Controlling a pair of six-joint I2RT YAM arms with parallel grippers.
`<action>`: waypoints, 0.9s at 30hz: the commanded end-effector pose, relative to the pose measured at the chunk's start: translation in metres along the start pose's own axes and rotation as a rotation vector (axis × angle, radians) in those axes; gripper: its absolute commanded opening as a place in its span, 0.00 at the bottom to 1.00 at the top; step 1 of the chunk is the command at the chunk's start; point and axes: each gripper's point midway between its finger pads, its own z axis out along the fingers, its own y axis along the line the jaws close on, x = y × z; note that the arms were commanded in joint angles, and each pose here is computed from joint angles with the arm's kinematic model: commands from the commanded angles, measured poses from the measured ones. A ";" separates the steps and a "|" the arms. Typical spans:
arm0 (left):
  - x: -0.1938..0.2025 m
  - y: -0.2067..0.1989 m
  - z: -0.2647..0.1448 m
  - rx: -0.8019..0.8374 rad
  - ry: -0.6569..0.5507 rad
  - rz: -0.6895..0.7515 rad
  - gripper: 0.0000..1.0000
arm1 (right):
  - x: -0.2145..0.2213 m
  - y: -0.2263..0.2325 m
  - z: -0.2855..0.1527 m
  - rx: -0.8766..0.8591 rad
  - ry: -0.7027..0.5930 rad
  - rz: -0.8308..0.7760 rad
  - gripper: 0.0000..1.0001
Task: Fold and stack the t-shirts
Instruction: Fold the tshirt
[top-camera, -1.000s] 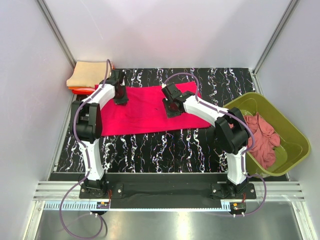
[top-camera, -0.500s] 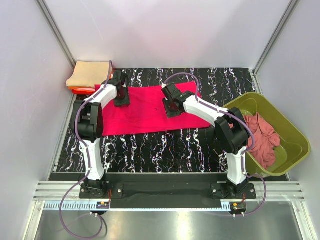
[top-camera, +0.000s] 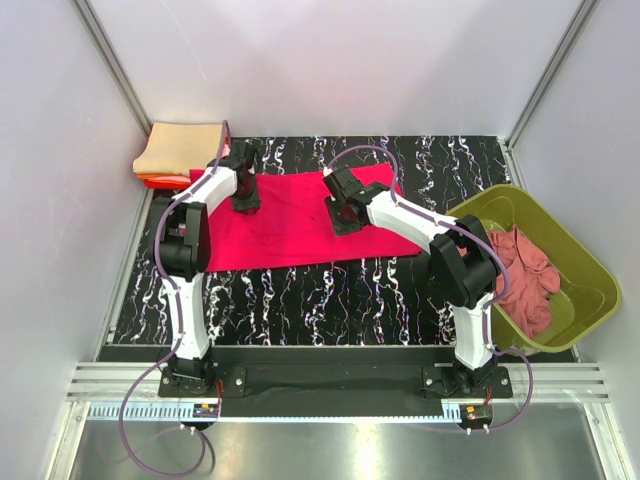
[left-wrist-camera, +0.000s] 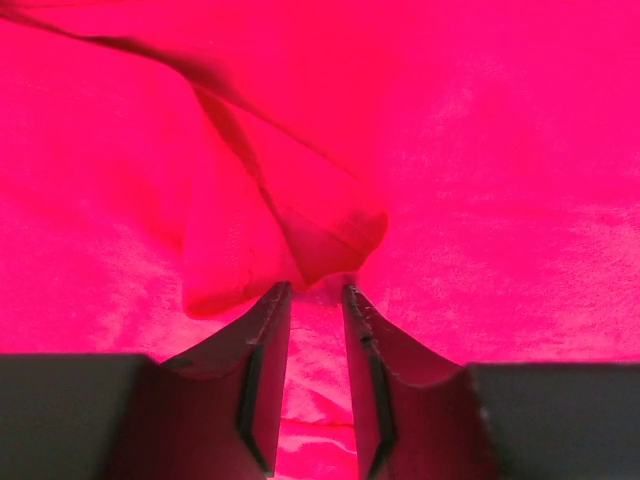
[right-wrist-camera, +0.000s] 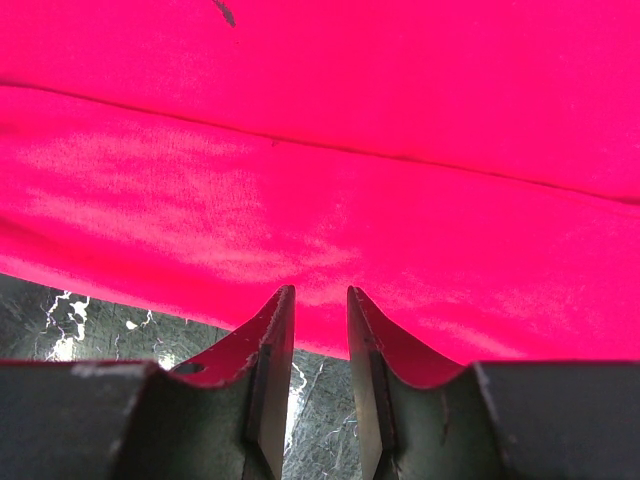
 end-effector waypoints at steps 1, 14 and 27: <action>-0.016 -0.009 -0.005 0.022 -0.034 0.016 0.29 | -0.020 0.003 -0.016 -0.019 -0.063 -0.004 0.35; -0.004 -0.012 0.008 0.029 0.029 0.037 0.27 | -0.021 0.003 -0.019 -0.018 -0.070 -0.005 0.34; -0.029 -0.036 -0.019 0.066 -0.063 0.121 0.00 | -0.022 0.004 -0.018 -0.022 -0.069 -0.003 0.34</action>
